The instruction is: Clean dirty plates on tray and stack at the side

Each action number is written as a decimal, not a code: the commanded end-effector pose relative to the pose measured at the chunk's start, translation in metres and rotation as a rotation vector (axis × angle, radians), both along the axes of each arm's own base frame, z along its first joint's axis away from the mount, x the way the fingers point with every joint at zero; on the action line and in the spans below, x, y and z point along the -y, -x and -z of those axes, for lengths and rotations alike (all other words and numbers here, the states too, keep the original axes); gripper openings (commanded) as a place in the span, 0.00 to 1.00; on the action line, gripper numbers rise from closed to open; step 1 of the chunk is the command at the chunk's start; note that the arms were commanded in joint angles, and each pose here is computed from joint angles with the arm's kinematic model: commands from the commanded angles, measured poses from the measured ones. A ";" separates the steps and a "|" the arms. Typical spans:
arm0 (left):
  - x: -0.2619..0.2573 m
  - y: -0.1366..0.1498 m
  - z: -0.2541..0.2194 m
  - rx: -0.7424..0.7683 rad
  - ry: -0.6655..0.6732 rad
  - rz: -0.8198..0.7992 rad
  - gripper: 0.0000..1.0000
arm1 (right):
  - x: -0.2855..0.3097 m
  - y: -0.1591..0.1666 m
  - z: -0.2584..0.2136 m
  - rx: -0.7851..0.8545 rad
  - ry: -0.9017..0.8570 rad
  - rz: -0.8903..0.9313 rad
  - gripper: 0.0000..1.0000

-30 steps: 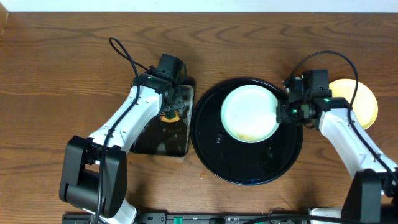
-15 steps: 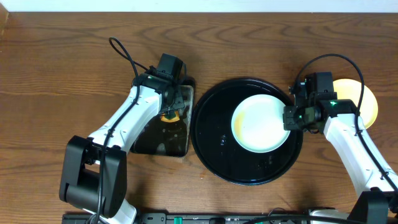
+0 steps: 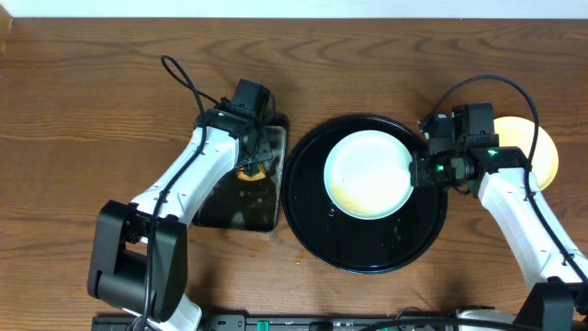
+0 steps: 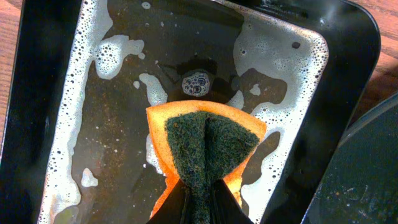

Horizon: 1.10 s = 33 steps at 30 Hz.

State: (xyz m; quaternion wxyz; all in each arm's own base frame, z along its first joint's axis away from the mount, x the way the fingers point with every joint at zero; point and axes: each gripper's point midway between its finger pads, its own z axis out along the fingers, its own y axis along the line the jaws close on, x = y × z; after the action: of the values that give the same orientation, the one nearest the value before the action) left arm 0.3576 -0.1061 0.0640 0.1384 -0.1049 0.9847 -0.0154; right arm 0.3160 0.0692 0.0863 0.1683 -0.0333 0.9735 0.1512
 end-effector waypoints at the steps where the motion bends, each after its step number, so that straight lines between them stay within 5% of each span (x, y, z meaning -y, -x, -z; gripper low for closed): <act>1: -0.003 0.001 -0.001 0.005 -0.015 0.011 0.10 | -0.008 0.000 -0.005 -0.028 -0.055 0.036 0.01; 33: -0.003 0.001 -0.001 0.004 -0.015 0.011 0.10 | -0.021 -0.009 0.001 -0.025 -0.126 -0.005 0.01</act>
State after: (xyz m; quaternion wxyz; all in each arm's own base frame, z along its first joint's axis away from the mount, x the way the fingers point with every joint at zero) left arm 0.3576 -0.1061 0.0640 0.1384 -0.1049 0.9847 -0.0154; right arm 0.3172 0.0833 0.0765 0.1440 -0.0073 0.9698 0.1970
